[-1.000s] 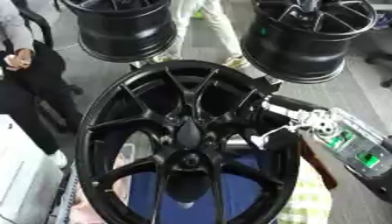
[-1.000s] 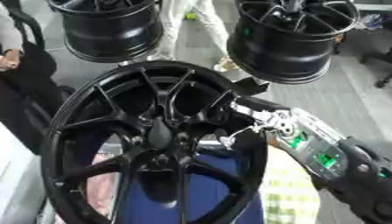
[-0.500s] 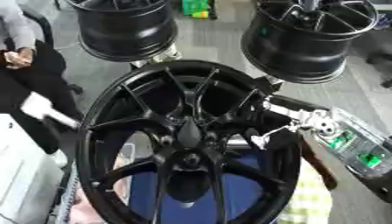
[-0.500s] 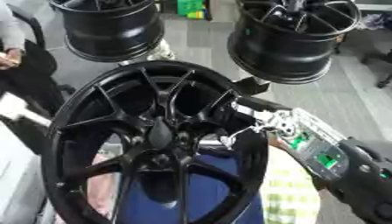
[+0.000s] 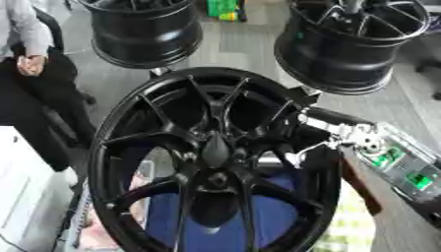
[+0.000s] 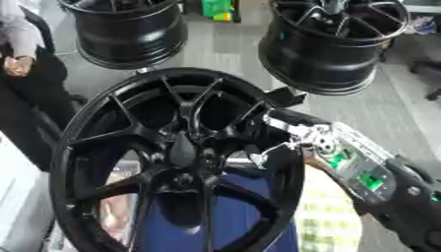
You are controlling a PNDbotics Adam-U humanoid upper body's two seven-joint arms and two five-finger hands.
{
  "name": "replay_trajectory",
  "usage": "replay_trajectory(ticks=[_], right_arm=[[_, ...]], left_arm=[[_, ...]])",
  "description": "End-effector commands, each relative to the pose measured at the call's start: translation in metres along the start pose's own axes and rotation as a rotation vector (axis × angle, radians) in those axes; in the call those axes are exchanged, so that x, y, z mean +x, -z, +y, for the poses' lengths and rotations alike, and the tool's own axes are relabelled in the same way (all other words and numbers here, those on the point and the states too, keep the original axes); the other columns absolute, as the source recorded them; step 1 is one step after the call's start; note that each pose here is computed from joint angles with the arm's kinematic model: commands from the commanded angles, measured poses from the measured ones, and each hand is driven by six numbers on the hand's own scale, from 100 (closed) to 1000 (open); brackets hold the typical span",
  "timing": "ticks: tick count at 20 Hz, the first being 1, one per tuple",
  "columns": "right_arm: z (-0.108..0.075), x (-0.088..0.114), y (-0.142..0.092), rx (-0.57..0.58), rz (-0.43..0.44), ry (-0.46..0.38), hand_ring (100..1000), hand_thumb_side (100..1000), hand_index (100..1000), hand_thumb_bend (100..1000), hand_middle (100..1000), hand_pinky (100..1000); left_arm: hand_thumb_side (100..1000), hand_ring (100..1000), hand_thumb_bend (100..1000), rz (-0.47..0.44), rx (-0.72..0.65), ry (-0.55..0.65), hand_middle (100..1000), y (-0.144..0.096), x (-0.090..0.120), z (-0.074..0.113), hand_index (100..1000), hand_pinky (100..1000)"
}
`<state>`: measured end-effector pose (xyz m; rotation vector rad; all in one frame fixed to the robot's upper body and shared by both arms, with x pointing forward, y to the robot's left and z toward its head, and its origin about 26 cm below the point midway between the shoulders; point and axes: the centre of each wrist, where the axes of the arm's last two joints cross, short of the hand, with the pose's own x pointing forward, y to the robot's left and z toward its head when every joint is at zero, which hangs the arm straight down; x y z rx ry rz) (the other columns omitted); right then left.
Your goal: Pull the pin out of the wheel hub.
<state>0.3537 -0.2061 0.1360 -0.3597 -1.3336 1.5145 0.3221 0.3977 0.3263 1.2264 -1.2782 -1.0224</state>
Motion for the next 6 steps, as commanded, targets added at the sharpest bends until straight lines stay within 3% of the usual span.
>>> replay_trajectory(ticks=[1,4,6], right_arm=[[-0.01,0.001,-0.005,-0.023,-0.001,-0.019,694,190,711,100,611,806],[-0.01,0.001,-0.005,-0.023,-0.001,-0.016,694,189,711,100,611,806],[-0.01,0.001,-0.005,-0.024,-0.002,-0.015,694,188,711,100,611,806]], left_arm=[[402,911,343,-0.003,0.072,-0.003,830,-0.004,0.002,0.015,927,878],[468,813,231,-0.014,0.134,-0.049,735,-0.007,0.009,0.02,850,816],[499,793,166,-0.073,0.194,-0.102,712,-0.012,0.02,0.025,819,802]])
